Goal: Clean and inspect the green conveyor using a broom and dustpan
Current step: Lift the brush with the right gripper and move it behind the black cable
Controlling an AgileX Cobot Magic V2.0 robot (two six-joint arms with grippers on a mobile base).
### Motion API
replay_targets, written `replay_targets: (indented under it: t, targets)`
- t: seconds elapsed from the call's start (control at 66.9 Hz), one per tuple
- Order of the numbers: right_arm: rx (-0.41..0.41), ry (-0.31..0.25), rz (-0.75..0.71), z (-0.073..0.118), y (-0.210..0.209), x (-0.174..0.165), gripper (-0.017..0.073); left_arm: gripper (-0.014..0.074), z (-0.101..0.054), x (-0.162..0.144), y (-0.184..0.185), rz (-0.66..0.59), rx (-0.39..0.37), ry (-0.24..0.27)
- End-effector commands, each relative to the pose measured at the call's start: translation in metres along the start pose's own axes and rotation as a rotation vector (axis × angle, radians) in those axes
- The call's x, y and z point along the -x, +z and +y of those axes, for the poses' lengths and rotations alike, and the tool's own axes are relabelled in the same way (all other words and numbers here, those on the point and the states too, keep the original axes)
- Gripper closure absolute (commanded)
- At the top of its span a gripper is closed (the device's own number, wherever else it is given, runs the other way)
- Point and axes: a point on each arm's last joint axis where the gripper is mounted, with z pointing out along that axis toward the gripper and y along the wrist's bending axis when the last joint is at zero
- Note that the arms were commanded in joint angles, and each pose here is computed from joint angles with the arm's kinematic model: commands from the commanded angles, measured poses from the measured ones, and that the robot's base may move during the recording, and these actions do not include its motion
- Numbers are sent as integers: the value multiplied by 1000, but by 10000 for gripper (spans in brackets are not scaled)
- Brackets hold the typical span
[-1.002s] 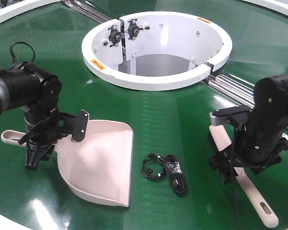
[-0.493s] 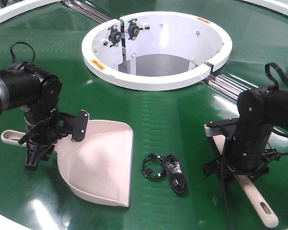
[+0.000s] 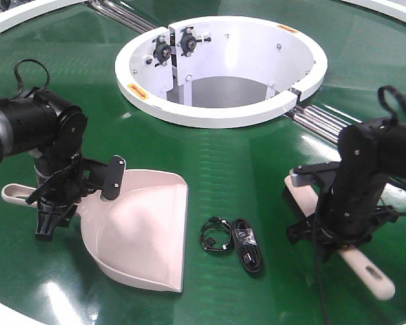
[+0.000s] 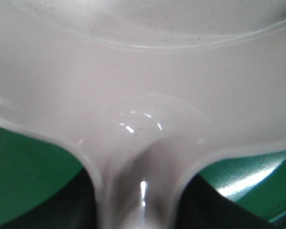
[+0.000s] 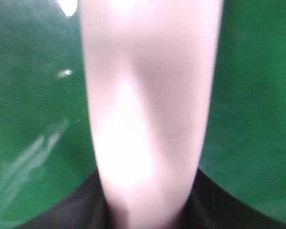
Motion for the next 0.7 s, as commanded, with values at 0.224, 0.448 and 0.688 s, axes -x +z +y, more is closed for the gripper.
replay_targets:
  t: [0.224, 0.448, 0.688]
  targets:
    - [-11, 55, -233, -8, -78, -32, 565, 601, -1, -3, -22, -6, 47, 10]
    - [35, 108, -278, -8, -108, -61, 565, 601, -1, -3, -22, -6, 47, 10]
    - [40, 192, -192, -9, -83, -96, 565, 601, -1, -3, -22, -6, 47, 10]
